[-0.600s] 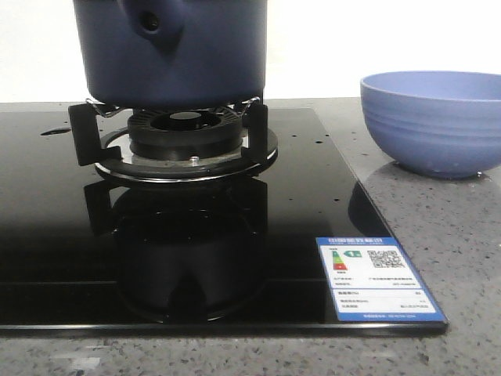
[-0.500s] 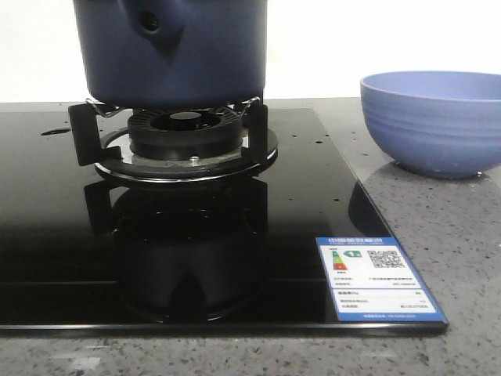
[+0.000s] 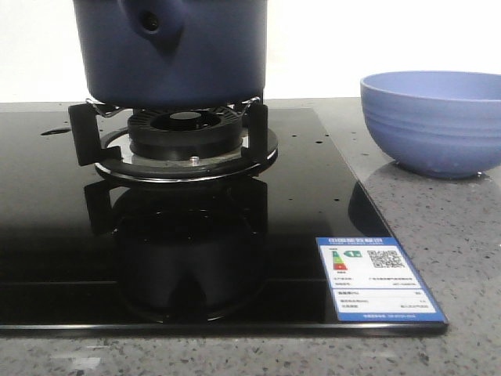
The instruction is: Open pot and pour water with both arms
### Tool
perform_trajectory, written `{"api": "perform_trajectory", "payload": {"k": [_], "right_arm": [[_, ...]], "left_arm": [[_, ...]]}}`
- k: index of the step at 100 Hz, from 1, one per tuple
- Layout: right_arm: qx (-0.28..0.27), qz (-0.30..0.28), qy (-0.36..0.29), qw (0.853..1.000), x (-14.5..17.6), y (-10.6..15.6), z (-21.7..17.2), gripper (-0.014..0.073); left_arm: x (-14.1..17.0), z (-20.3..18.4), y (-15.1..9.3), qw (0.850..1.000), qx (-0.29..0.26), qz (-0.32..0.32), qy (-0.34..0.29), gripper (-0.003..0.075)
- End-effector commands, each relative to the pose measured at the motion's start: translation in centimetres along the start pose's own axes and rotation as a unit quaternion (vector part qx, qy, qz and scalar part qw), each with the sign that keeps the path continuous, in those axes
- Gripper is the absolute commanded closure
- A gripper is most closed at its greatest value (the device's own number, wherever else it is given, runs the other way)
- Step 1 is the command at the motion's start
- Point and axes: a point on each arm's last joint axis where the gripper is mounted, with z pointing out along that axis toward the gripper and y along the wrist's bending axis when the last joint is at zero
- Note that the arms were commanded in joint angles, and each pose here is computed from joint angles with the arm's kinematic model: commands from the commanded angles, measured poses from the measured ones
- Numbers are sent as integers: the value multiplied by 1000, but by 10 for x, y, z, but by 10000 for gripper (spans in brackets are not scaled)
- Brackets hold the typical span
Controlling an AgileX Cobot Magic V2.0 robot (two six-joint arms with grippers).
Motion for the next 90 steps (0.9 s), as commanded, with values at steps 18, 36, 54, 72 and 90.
{"api": "perform_trajectory", "payload": {"k": [18, 36, 54, 72, 90], "right_arm": [[6, -7, -32, 999, 1, 0, -1, 658], [6, -7, -32, 999, 1, 0, -1, 658], [6, 2, -41, 999, 0, 0, -1, 658], [6, 78, -42, 996, 0, -1, -1, 658], [5, 180, -42, 983, 0, -1, -1, 658]], "left_arm": [[2, -2, 0, 999, 7, -7, -38, 741], [2, -2, 0, 999, 7, -7, -38, 741], [2, -2, 0, 999, 7, -7, -38, 741], [2, -2, 0, 997, 6, -62, -38, 741], [2, -2, 1, 996, 5, -86, -38, 741]]}}
